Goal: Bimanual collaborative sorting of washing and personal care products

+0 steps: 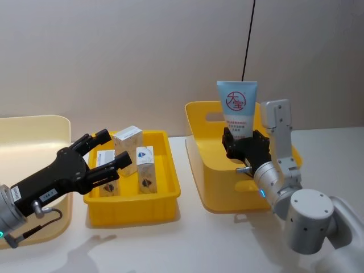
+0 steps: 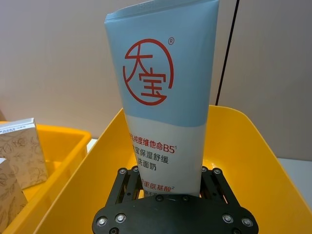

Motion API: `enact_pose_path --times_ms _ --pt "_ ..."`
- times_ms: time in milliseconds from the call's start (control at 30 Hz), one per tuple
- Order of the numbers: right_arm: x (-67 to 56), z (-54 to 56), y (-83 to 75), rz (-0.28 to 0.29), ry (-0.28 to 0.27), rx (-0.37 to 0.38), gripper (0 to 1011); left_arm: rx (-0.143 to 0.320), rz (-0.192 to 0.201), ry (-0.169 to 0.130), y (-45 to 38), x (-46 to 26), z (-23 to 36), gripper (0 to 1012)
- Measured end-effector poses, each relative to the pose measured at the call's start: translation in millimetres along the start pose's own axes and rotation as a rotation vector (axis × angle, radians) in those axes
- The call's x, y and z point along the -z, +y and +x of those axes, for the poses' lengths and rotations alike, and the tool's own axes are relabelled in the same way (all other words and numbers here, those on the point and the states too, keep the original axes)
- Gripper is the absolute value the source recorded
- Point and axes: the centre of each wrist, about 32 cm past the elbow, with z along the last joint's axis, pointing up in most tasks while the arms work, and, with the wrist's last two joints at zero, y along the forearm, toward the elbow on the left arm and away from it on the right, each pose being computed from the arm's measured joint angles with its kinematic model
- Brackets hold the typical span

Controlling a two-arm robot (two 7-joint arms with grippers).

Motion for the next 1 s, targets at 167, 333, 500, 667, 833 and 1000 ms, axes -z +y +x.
enact_pose_path --times_ms 167,333,500,667,833,1000 --pt "1.4 -1.7 1.4 -0.012 0.003 0.005 515 0.000 0.000 0.000 0.1 0.0 0.0 1003" --pt "2.1 -2.8 2.4 -0.018 0.005 0.009 652 0.000 0.000 0.000 0.0 0.0 0.0 1003" --pt "2.4 -3.5 3.1 -0.021 0.006 0.011 790 0.000 0.000 0.000 0.0 0.0 0.0 1003" --pt "2.8 -4.2 3.4 -0.024 0.006 0.012 937 0.000 0.000 0.000 0.0 0.0 0.0 1003" --pt "3.2 -4.6 3.7 -0.027 0.007 0.013 1001 0.000 0.000 0.000 0.1 0.0 0.0 1003" --pt "3.4 -4.8 3.9 -0.029 0.007 0.013 1001 0.000 0.000 0.000 0.0 0.0 0.0 1002"
